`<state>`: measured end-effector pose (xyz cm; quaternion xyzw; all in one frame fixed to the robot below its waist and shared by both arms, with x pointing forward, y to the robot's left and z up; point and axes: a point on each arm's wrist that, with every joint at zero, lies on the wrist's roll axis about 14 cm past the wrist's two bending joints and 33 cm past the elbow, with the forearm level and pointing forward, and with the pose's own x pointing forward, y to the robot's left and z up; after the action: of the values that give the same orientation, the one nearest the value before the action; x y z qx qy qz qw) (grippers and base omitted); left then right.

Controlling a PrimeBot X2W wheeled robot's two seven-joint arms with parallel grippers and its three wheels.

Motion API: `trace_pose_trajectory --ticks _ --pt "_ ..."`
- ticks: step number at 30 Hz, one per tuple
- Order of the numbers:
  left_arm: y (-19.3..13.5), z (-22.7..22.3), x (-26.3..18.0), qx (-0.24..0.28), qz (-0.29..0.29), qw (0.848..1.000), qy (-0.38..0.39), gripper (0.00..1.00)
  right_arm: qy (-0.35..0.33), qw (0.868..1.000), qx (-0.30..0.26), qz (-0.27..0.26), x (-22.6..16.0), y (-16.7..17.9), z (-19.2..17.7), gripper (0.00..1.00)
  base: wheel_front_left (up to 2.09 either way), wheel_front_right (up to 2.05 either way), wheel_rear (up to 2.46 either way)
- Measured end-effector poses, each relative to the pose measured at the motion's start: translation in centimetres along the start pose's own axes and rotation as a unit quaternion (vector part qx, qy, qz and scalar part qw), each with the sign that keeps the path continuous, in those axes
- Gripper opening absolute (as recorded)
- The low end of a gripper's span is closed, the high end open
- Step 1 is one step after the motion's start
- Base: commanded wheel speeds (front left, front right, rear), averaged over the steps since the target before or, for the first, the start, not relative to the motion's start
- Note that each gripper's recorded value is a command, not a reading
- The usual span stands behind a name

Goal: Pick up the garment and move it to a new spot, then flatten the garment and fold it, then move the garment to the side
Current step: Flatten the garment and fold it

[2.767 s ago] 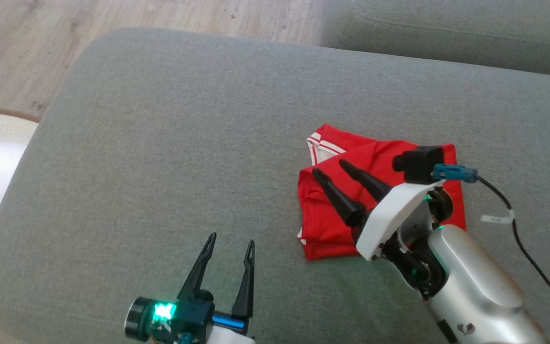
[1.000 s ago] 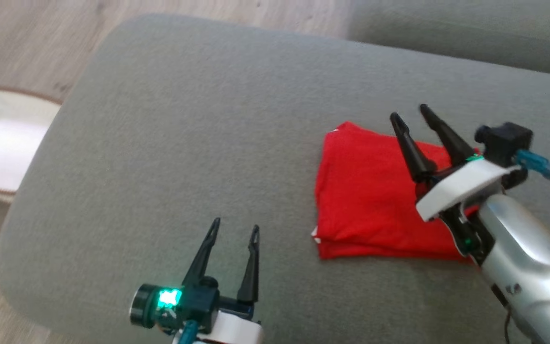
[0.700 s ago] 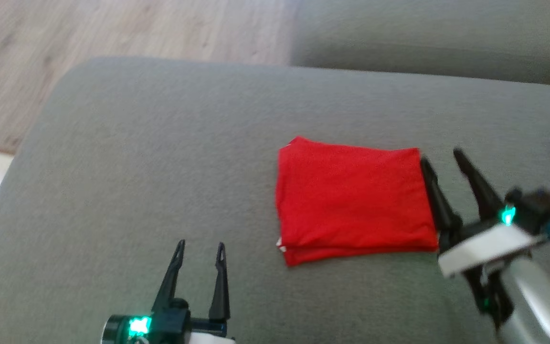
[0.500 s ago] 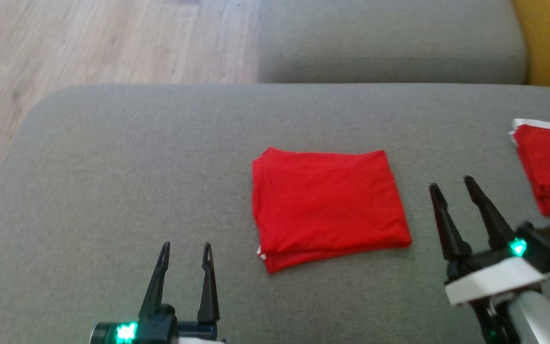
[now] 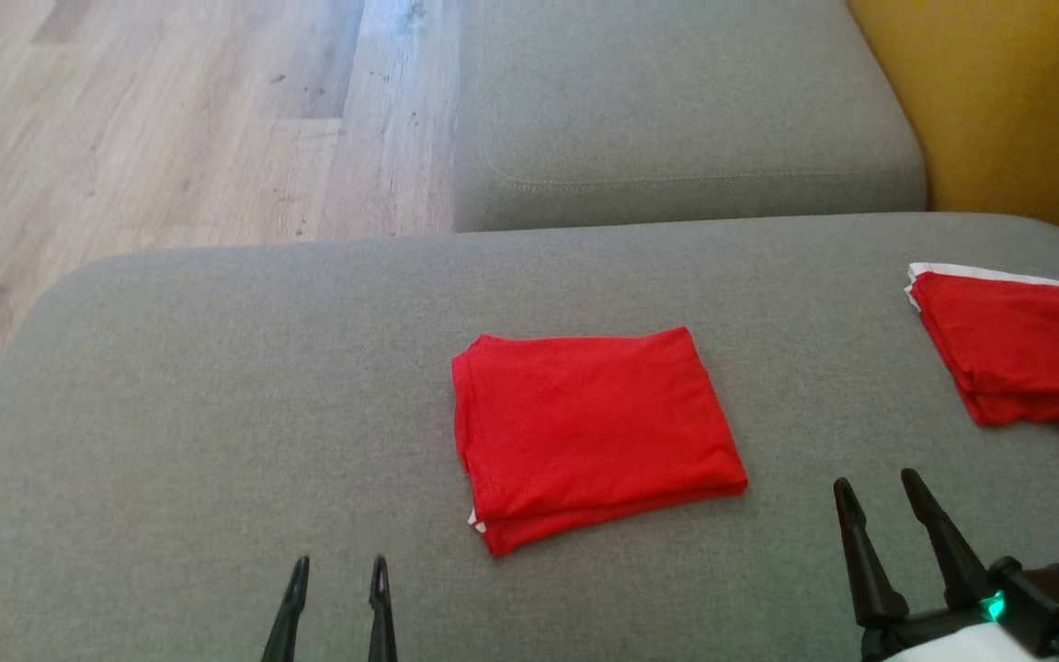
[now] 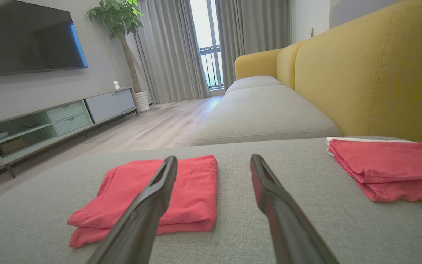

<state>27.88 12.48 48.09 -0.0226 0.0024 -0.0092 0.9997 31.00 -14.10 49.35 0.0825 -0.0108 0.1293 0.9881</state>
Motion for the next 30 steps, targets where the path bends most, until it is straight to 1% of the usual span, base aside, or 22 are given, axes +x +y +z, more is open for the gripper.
trace_pose_trajectory --ticks 4,16,18,30 --pt "0.3 -0.7 -0.5 -0.003 0.004 1.0 0.011 1.0 -0.006 1.0 0.003 0.0 -0.1 0.3 0.2 1.0 0.0 0.0 0.0" --pt "0.7 -0.2 -0.4 -0.008 0.007 1.0 0.0 1.0 -0.005 1.0 0.004 0.007 -0.3 1.0 0.0 1.0 0.0 0.0 0.0" --pt "0.6 -0.2 -0.5 -0.008 0.006 1.0 -0.001 1.0 0.003 1.0 0.006 0.005 -0.7 1.0 -0.5 1.0 0.0 0.0 0.0" --pt "1.0 -0.5 -0.6 -0.01 0.012 1.0 0.003 1.0 0.007 1.0 0.006 0.012 -0.4 1.3 -0.7 1.0 0.0 0.0 0.0"
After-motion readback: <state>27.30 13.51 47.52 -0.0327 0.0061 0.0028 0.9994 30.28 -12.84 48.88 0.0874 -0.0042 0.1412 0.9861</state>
